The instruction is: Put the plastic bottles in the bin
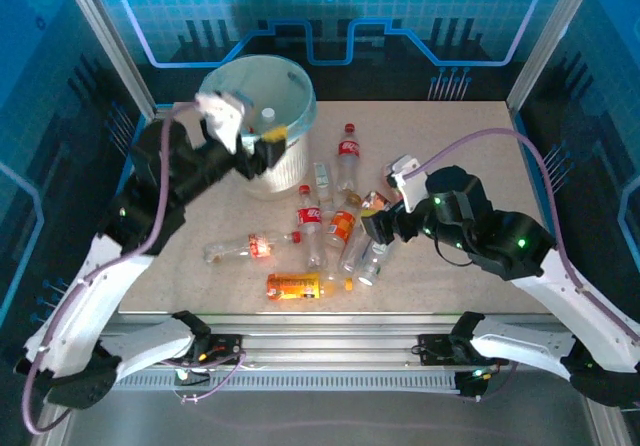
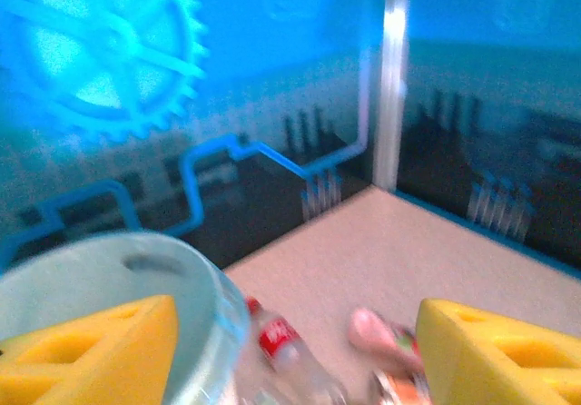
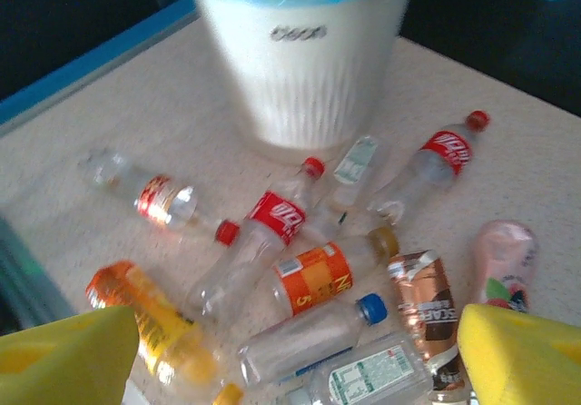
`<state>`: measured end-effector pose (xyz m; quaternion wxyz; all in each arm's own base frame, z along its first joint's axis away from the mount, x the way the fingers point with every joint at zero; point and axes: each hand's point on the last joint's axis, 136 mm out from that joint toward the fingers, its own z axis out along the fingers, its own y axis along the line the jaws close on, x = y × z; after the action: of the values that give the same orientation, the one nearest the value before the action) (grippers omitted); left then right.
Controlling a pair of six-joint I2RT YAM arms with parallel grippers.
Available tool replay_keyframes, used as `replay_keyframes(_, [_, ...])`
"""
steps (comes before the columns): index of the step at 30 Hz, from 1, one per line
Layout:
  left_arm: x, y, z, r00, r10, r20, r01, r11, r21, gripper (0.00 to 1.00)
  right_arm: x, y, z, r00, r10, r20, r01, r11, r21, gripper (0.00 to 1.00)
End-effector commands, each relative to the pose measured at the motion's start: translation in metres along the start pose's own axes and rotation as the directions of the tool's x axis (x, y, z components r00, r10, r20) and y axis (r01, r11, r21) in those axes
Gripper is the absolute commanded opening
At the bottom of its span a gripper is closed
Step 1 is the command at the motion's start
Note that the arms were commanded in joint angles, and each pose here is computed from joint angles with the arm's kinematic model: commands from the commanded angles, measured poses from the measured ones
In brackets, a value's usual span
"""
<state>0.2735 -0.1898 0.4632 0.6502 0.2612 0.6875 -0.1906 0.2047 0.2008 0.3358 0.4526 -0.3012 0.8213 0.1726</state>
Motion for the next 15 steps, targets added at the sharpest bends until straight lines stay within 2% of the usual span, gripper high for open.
replay_keyframes(1, [0.064, -0.051, -0.007, 0.982, 0.149, -0.119, -0.124, 0.973, 0.193, 0.71, 0.018, 0.006, 0.006, 0.997, -0.064, -0.044, 0.063, 0.997, -0.034, 0.92])
replay_keyframes(4, [0.122, -0.083, -0.021, 0.936, 0.235, -0.263, -0.157, 0.945, 0.287, 0.69, 0.040, -0.023, 0.011, 0.993, 0.042, -0.112, -0.028, 0.991, 0.128, 0.89])
replay_keyframes(8, [0.184, -0.129, -0.035, 0.842, 0.361, -0.401, -0.178, 0.888, 0.425, 0.67, 0.071, -0.042, 0.006, 0.956, 0.229, -0.183, -0.183, 0.955, 0.234, 0.88])
replay_keyframes(12, [0.230, -0.168, -0.037, 0.741, 0.473, -0.477, -0.175, 0.822, 0.542, 0.67, 0.111, -0.048, 0.001, 0.848, 0.452, -0.277, -0.372, 0.879, 0.298, 0.84])
replay_keyframes(15, [0.254, -0.187, -0.029, 0.683, 0.506, -0.527, -0.138, 0.798, 0.587, 0.66, 0.140, -0.045, -0.001, 0.765, 0.544, -0.344, -0.452, 0.835, 0.314, 0.83])
